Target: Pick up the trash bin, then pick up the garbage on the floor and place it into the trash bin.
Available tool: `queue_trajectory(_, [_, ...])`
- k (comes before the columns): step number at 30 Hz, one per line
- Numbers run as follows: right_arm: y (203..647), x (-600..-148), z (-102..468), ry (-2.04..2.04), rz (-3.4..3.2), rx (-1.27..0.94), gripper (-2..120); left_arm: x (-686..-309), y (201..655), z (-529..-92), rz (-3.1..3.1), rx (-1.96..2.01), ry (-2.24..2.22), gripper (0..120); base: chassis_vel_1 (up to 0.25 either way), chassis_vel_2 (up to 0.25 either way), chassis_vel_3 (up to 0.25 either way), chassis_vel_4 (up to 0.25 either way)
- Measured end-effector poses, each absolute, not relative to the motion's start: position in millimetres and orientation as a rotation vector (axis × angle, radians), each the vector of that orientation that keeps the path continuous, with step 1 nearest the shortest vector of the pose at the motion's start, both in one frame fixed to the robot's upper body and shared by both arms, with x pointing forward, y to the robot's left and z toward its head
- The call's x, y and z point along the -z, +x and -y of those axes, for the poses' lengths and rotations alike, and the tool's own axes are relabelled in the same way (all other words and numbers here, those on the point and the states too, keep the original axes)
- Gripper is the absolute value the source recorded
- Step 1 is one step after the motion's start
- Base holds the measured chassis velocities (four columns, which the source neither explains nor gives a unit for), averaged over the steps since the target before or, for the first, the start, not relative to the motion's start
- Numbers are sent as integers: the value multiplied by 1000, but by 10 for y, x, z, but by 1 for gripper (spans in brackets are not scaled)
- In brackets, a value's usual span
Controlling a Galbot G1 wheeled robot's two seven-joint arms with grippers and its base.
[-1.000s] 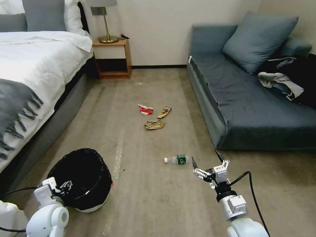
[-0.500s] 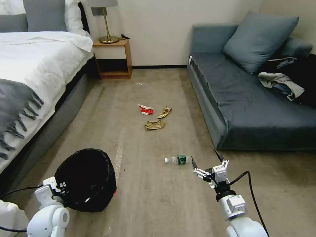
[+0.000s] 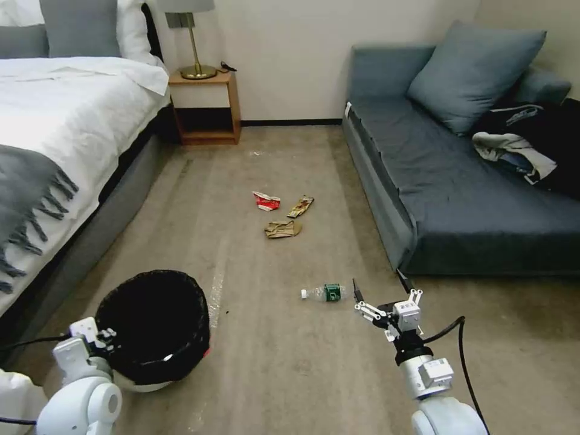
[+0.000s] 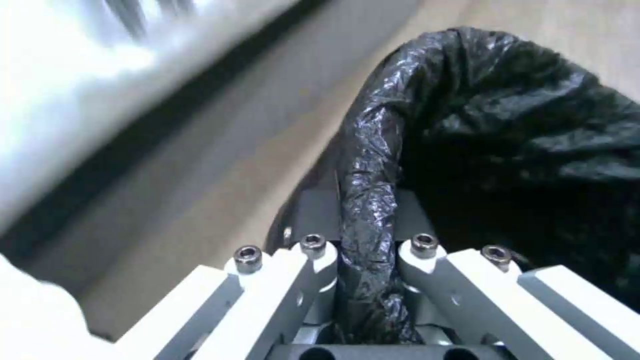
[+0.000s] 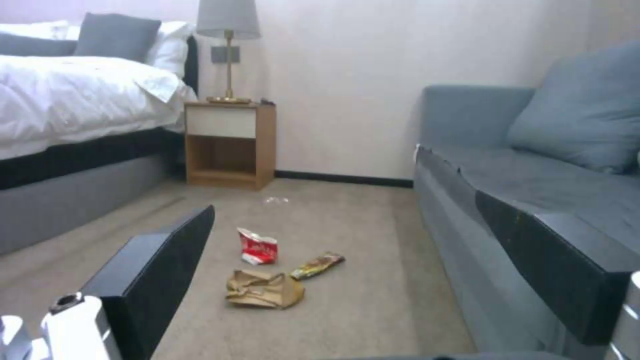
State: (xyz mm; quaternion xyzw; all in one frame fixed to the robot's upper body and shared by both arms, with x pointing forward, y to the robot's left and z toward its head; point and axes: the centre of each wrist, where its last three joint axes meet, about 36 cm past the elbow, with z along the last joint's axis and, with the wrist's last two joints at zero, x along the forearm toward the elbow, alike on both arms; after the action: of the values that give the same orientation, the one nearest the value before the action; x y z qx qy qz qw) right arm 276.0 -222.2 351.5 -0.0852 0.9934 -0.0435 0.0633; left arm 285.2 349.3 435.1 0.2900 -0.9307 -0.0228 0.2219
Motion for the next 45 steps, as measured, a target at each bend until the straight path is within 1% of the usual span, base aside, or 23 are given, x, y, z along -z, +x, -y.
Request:
queue_trajectory(2, [2771, -3505, 2232, -259, -2993, 134, 100, -4403, 2831, -3474, 2596, 127, 807, 7, 0, 0, 0, 0])
queue_trajectory(4, [2793, -3469, 2256, -263, -2981, 143, 100, -4416, 2802, -3469, 2636, 282, 836, 7, 0, 0, 0, 0])
queue_trajectory(9, [2792, -3424, 2260, -271, -2978, 147, 100, -4392, 2789, -3466, 2648, 379, 839, 7, 0, 0, 0, 0])
queue_trajectory(31, [2796, -3315, 2159, -279, -2999, 127, 100, -4295, 2854, -3529, 2683, 401, 755, 7, -3, 5, 3, -1])
queue_trajectory(45, [2802, -3278, 2127, -301, -2996, 126, 100, -4282, 2899, -3545, 2678, 344, 712, 7, -80, 79, 82, -80])
